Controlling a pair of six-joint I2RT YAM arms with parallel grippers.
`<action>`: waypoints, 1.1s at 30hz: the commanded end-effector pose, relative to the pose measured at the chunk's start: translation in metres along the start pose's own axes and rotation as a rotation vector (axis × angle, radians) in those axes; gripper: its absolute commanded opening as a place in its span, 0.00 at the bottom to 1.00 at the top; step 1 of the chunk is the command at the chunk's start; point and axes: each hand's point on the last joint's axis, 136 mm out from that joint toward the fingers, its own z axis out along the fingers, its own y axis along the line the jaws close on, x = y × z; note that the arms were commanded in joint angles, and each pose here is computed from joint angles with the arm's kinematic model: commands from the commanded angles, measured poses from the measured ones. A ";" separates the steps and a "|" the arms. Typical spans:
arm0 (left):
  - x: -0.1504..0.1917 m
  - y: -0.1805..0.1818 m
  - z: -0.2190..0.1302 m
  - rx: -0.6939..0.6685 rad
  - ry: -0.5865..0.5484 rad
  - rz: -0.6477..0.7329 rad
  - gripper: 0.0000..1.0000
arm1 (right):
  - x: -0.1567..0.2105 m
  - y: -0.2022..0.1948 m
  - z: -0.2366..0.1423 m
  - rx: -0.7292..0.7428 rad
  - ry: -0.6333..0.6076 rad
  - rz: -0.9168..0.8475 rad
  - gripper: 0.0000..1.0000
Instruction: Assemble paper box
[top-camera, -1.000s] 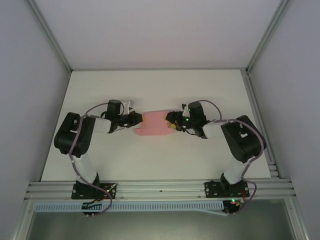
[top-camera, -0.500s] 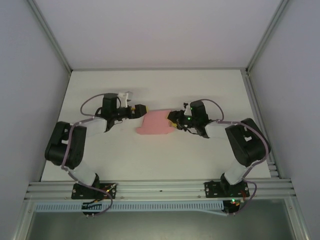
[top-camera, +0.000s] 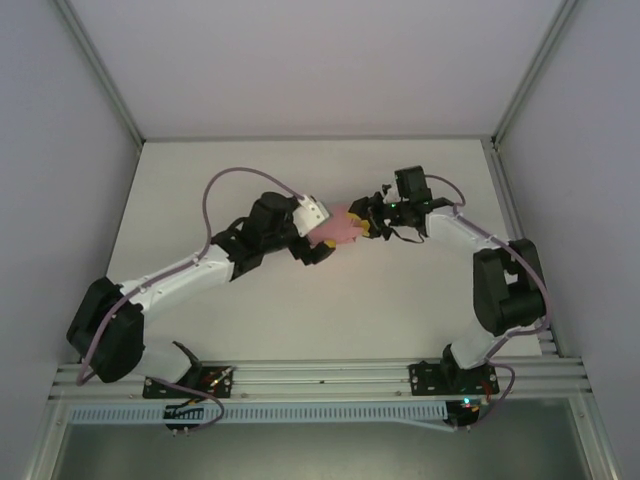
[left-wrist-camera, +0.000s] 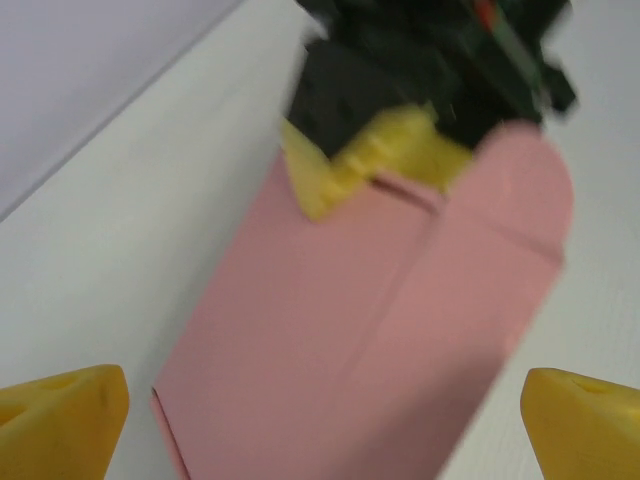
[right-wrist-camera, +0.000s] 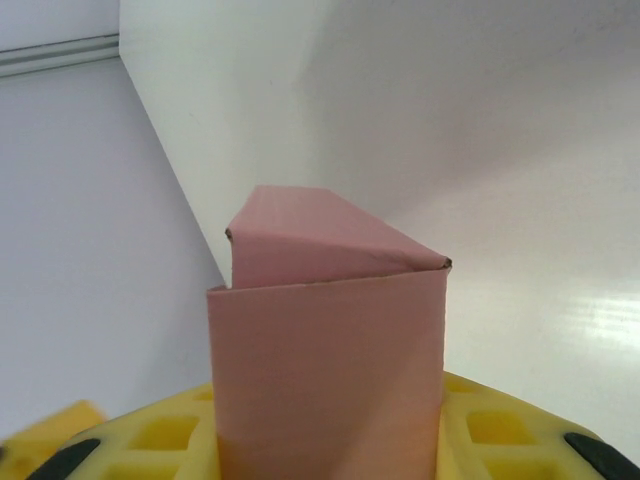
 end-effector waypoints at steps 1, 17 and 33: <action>0.006 -0.004 -0.006 -0.045 0.075 0.193 1.00 | 0.020 0.001 -0.022 0.039 0.098 0.121 0.22; 0.026 -0.007 0.007 -0.146 0.183 0.376 1.00 | 0.026 0.023 -0.038 -0.061 0.145 0.293 0.25; 0.012 0.008 0.011 -0.249 0.117 0.414 0.45 | 0.044 0.008 -0.036 -0.010 0.219 0.281 0.33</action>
